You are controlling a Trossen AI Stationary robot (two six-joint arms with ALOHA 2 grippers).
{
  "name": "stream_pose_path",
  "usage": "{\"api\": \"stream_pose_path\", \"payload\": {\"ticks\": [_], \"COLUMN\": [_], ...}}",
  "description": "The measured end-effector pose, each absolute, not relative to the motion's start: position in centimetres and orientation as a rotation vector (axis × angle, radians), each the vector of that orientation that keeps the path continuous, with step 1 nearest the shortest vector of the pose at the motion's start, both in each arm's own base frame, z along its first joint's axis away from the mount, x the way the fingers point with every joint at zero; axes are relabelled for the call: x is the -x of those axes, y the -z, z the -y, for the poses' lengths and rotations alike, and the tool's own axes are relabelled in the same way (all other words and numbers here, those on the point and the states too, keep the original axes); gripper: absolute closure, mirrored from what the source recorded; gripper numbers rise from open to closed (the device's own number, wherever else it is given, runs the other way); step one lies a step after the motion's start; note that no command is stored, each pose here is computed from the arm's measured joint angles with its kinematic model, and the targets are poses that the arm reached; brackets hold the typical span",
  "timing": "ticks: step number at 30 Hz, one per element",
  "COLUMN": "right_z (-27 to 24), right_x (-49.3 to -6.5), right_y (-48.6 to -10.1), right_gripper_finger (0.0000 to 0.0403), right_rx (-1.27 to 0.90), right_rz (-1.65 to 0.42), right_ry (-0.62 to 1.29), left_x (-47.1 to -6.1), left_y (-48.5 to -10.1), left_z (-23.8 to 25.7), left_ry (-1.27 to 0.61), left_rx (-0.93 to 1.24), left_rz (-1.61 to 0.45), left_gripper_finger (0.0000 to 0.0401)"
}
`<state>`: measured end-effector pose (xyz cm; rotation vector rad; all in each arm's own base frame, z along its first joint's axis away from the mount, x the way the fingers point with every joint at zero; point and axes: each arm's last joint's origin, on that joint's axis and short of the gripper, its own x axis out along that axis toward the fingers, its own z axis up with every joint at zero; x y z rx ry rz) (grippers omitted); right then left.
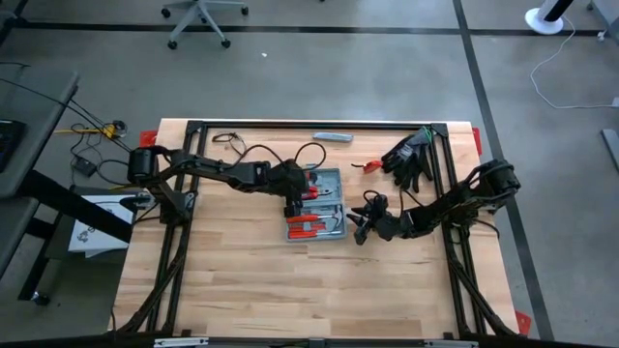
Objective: Prefit tool cases
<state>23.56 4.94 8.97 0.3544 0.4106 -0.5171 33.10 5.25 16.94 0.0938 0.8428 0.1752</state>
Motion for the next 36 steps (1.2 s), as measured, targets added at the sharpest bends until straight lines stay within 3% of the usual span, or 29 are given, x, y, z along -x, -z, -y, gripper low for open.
{"api": "stream_pose_path", "payload": {"ticks": [7,22,36], "right_z": [-5.0,-5.0,-5.0], "right_x": [-23.6,-23.6,-23.6], "right_y": [-9.0,-9.0,-9.0], "right_gripper_finger": [0.0291,0.0291,0.0291], "right_rx": [-0.356,-0.355,-0.355], "right_rz": [-0.408,-0.409,-0.411], "right_ry": [0.516,0.515,0.515], "left_x": [-32.7,-31.6,-32.5], "left_y": [-16.6,-15.8,-13.6], "left_z": [-5.2,-4.9,-5.1], "left_ry": [-0.16,-0.204,-0.218], "left_rx": [-0.085,-0.148,-0.185], "left_rz": [-0.895,-1.051,-1.089], "left_gripper_finger": [0.0386,0.0248,0.0245]}}
